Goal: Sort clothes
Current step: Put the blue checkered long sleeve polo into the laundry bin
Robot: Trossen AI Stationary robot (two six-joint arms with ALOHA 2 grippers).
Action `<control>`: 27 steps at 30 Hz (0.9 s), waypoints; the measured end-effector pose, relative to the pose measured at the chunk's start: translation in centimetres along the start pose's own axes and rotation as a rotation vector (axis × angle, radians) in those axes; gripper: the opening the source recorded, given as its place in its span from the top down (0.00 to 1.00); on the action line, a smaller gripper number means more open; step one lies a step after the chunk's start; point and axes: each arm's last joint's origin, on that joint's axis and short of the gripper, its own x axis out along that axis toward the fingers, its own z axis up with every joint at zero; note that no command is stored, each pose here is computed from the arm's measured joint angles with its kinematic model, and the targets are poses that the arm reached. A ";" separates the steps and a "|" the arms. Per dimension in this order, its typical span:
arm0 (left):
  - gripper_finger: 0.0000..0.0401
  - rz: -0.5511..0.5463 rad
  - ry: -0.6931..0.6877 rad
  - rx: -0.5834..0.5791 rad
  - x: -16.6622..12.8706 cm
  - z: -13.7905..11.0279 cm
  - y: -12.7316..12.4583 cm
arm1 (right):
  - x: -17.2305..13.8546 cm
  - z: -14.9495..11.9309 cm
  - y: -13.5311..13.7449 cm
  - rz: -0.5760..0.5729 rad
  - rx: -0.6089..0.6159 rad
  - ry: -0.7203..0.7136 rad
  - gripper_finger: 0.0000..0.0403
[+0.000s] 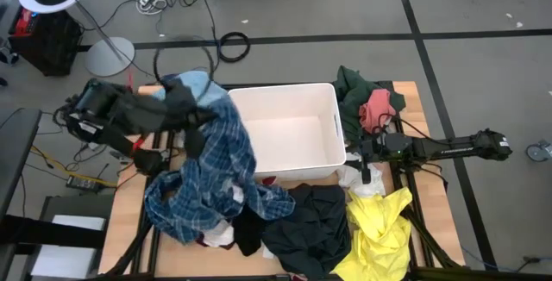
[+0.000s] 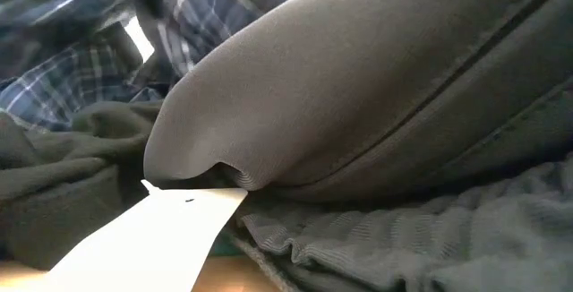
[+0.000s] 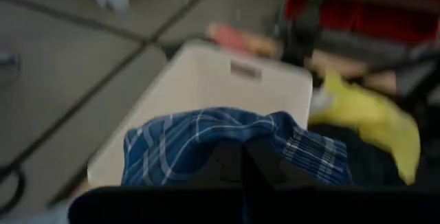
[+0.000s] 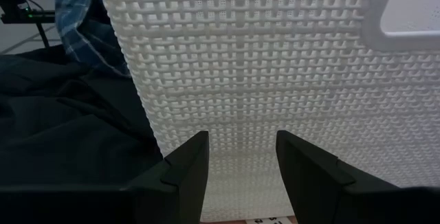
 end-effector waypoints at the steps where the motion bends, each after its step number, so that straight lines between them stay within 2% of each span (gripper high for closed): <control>1: 1.00 0.000 -0.039 0.000 0.3 0.6 0.2 | 0.0 0.0 0.0 0.000 0.000 0.000 0.57; 5: 1.00 0.000 -0.220 -0.019 1.3 3.2 1.0 | 0.0 0.0 0.0 0.000 0.000 0.000 0.57; 13: 1.00 0.093 -0.675 -0.082 2.9 8.6 2.4 | 0.0 0.0 0.0 0.000 0.000 0.000 0.57; 17: 1.00 0.109 -0.816 -0.071 4.8 10.2 3.0 | 0.0 0.0 0.0 0.000 0.000 0.000 0.57; 19: 1.00 0.099 -0.801 -0.045 6.4 10.2 3.1 | 0.0 0.0 0.0 0.000 0.000 -0.001 0.57; 21: 1.00 0.066 -0.710 0.010 8.5 9.7 3.1 | 0.0 0.0 0.0 0.000 0.000 0.000 0.57; 27: 1.00 -0.006 -0.174 0.084 14.1 5.0 3.2 | 0.0 0.0 0.0 0.000 0.000 0.000 0.57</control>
